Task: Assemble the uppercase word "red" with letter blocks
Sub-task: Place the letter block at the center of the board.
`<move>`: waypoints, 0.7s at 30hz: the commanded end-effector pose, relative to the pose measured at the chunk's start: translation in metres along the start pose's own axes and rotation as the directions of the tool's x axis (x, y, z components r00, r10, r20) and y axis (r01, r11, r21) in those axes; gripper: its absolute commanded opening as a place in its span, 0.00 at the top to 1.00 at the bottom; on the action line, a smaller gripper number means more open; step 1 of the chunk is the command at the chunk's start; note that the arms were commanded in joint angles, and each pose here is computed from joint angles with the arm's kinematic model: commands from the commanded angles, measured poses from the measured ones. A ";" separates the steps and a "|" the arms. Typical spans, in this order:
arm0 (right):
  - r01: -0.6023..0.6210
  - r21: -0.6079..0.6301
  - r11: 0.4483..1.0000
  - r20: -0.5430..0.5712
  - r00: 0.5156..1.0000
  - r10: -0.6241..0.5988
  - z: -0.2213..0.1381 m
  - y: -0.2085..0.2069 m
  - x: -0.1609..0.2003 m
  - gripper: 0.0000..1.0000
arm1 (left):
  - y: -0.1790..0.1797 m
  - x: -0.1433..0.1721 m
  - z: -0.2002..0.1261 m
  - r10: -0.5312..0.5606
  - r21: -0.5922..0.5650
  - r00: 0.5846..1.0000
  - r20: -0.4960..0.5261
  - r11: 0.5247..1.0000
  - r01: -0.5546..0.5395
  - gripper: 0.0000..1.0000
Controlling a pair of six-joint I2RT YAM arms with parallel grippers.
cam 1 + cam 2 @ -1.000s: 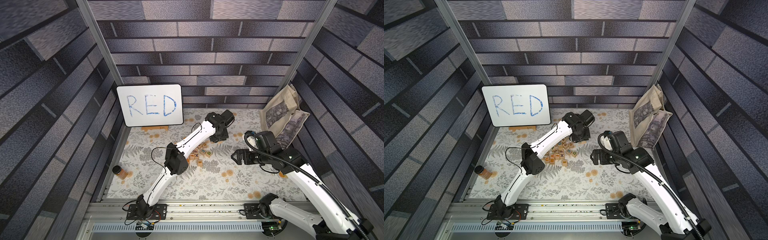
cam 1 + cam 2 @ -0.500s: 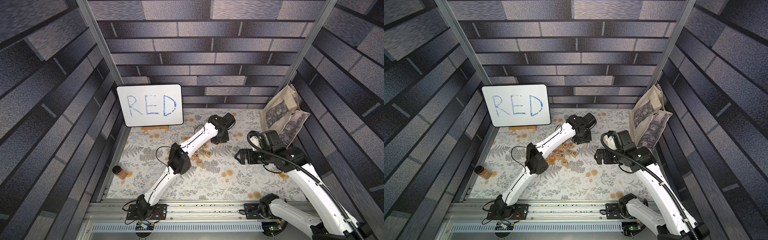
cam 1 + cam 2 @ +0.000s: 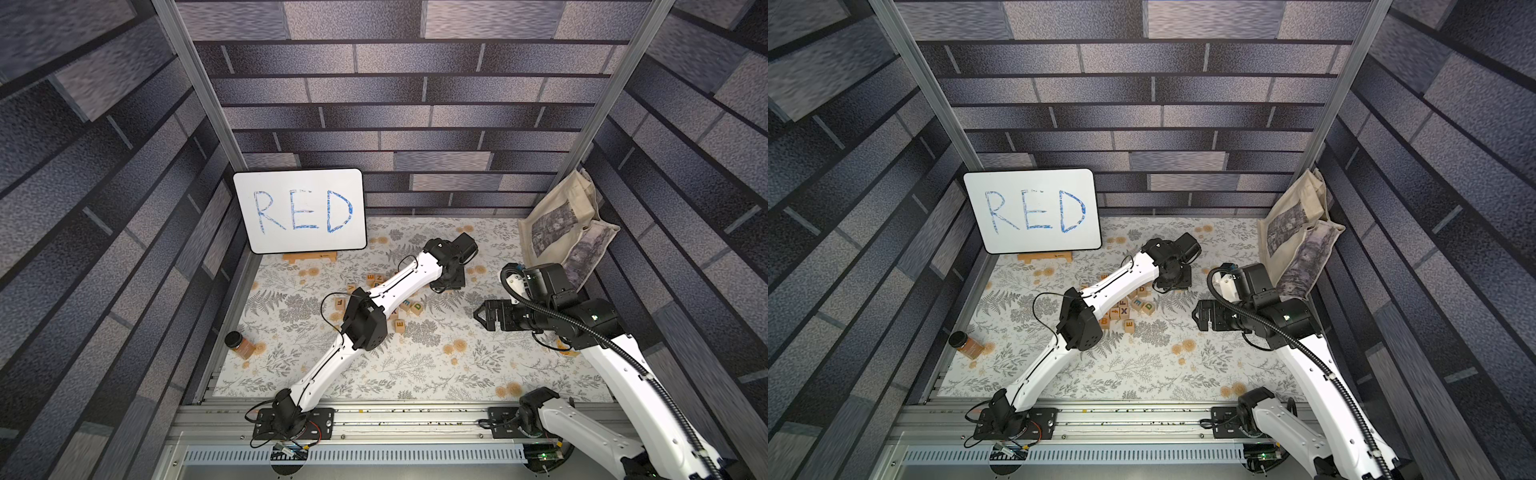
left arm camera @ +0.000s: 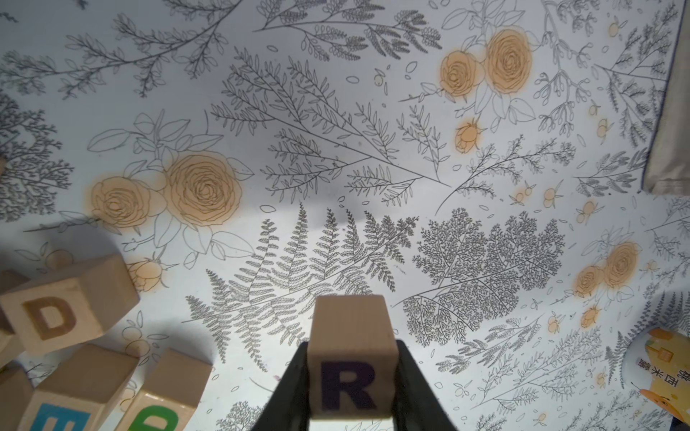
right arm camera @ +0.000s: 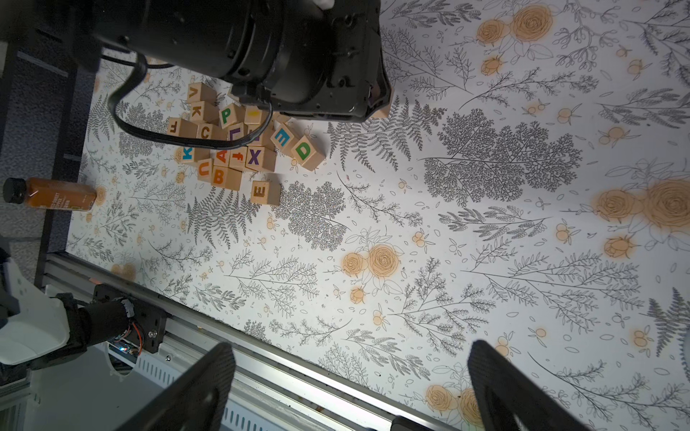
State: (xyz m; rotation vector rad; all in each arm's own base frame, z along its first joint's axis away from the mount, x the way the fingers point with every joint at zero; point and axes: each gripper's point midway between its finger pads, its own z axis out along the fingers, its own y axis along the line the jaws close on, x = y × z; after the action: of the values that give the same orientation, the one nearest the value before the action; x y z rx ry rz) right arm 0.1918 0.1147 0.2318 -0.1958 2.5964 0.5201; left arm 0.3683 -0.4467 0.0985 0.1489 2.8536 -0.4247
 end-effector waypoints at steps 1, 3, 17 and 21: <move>-0.006 0.008 1.000 -0.029 1.000 0.007 -0.003 -0.004 0.011 0.00 | -0.006 0.000 0.007 0.035 0.012 0.999 0.005 0.999 -0.035 0.86; -0.008 0.007 1.000 -0.030 0.999 0.008 -0.004 -0.004 0.012 0.00 | -0.006 0.002 0.012 0.038 0.011 0.999 -0.002 0.999 -0.038 0.86; -0.013 0.012 1.000 -0.040 0.999 0.013 -0.008 -0.006 0.022 0.00 | -0.001 0.016 0.041 0.010 0.003 0.998 -0.066 1.000 -0.010 0.76; -0.013 0.014 1.000 -0.043 0.999 0.014 -0.008 -0.007 0.022 0.00 | -0.002 0.016 0.044 0.006 0.010 0.997 -0.071 1.000 -0.006 0.72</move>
State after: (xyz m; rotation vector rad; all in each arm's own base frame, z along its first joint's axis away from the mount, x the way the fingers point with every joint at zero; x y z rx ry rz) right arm 0.1787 0.1083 0.2321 -0.1897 2.6063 0.5176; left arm 0.3636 -0.4553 0.0522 0.1818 2.9203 -0.4080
